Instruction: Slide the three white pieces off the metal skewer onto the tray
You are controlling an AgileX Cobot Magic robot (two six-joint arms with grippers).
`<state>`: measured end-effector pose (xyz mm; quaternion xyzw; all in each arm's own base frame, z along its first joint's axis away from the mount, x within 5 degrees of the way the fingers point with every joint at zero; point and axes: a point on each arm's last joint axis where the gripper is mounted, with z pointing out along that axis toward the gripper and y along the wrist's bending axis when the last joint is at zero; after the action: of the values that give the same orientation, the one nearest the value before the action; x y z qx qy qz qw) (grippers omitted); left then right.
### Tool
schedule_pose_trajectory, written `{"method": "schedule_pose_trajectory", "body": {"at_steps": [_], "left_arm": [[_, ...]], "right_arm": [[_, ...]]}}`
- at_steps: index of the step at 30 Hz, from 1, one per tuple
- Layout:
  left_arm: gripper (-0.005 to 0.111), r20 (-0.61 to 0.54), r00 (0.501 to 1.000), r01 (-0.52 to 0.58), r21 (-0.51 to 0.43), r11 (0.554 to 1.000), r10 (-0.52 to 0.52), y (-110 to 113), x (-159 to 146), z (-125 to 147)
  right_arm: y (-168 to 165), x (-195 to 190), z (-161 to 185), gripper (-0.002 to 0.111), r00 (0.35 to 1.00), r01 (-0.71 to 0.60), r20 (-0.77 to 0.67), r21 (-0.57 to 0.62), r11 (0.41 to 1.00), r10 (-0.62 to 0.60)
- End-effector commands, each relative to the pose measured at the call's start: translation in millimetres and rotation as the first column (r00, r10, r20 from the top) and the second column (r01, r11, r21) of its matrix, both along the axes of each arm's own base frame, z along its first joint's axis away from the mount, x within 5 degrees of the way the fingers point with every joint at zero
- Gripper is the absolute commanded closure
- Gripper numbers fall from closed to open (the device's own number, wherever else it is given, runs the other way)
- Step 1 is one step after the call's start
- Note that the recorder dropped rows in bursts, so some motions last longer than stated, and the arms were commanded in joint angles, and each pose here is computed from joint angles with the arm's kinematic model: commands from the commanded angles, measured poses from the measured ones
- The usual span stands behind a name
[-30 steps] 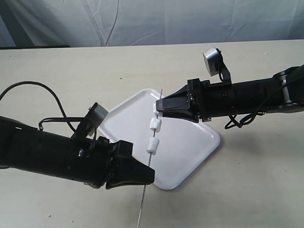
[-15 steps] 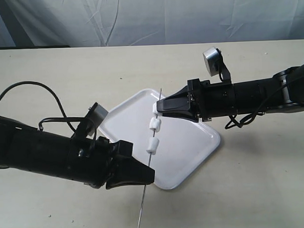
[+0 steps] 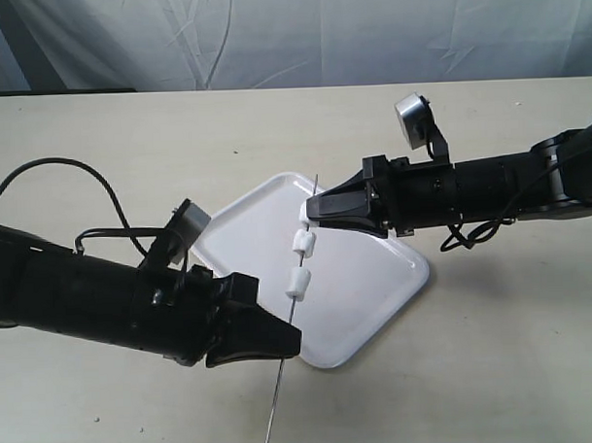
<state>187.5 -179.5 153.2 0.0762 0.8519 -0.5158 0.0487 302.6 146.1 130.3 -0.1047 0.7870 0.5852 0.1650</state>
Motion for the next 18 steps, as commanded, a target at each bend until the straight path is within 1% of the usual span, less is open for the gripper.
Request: {"method": "schedule_pose_trajectory", "body": {"at_steps": [1, 6, 10, 14, 18], "left_arm": [[0.107, -0.001, 1.000, -0.008, -0.013, 1.000, 0.008, 1, 1, 0], [0.107, 0.000, 1.000, -0.007, -0.013, 1.000, 0.007, 1, 1, 0], [0.107, -0.007, 1.000, 0.005, -0.035, 0.999, -0.005, 0, 0, 2], [0.107, -0.025, 1.000, 0.000, -0.020, 1.000, 0.000, 2, -4, -2], [0.107, -0.071, 0.997, 0.010, 0.007, 1.000, -0.009, 10, -20, -13]], "right_arm": [[0, 1, 2, 0.084, 1.000, 0.000, 0.013, 0.002, 1.000, 0.000], [0, 1, 1, 0.084, 1.000, 0.004, 0.013, -0.005, 1.000, -0.004], [0, 6, 3, 0.084, 0.999, 0.014, 0.030, -0.018, 1.000, -0.013], [1, 13, 8, 0.084, 0.999, 0.023, 0.047, -0.019, 1.000, -0.023], [-1, 20, 4, 0.084, 0.996, 0.074, 0.053, -0.089, 0.993, -0.070]]}}
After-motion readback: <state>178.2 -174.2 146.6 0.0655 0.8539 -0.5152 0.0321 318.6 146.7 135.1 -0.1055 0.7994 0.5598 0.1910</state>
